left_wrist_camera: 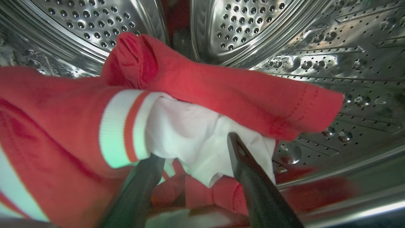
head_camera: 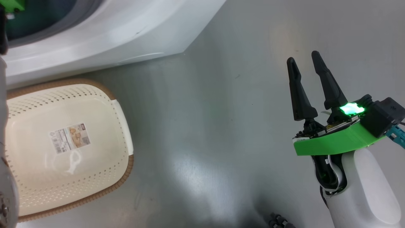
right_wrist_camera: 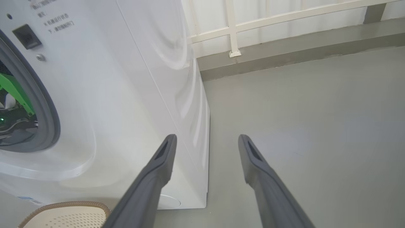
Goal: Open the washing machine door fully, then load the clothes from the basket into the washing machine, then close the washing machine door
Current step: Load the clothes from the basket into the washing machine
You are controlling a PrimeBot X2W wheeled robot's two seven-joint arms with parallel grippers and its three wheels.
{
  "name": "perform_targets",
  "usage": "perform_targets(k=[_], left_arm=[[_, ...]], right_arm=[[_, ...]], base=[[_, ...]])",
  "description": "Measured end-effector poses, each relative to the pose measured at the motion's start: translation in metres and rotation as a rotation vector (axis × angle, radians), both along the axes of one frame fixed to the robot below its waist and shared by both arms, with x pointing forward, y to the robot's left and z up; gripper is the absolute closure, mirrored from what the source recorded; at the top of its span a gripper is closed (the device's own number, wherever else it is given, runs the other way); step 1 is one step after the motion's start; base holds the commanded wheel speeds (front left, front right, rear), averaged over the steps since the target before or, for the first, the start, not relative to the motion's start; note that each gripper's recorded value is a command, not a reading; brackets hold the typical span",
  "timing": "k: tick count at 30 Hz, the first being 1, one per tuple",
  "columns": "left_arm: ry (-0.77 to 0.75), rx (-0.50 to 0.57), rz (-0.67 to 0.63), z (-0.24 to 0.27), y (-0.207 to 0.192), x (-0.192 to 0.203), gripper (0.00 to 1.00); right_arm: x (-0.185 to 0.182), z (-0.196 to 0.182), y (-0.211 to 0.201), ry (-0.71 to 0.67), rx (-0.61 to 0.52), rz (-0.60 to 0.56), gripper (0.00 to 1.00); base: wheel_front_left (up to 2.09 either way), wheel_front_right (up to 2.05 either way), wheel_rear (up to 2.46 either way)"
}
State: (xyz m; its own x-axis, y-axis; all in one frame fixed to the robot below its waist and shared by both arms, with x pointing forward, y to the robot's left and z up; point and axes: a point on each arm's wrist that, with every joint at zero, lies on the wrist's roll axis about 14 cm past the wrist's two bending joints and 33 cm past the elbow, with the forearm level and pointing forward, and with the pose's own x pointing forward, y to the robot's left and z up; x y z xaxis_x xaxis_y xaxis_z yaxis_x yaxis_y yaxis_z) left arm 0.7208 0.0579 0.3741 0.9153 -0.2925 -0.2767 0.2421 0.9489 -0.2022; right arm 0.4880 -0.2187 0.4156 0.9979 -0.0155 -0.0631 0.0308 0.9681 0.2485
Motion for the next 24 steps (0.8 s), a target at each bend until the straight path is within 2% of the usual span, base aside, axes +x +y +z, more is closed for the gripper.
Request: perform_targets(k=[14, 24], left_arm=[[-0.051, -0.009, 0.021, 0.018, 0.015, -0.031, 0.0], [-0.148, -0.027, 0.01, 0.049, 0.02, -0.057, 0.0]], right_arm=[[0.006, 0.021, 0.015, -0.055, 0.012, 0.053, 0.0], [0.003, 0.038, 0.025, -0.089, 0.018, 0.087, 0.0]], base=[[0.0, 0.0, 0.0], [0.0, 0.0, 0.0]])
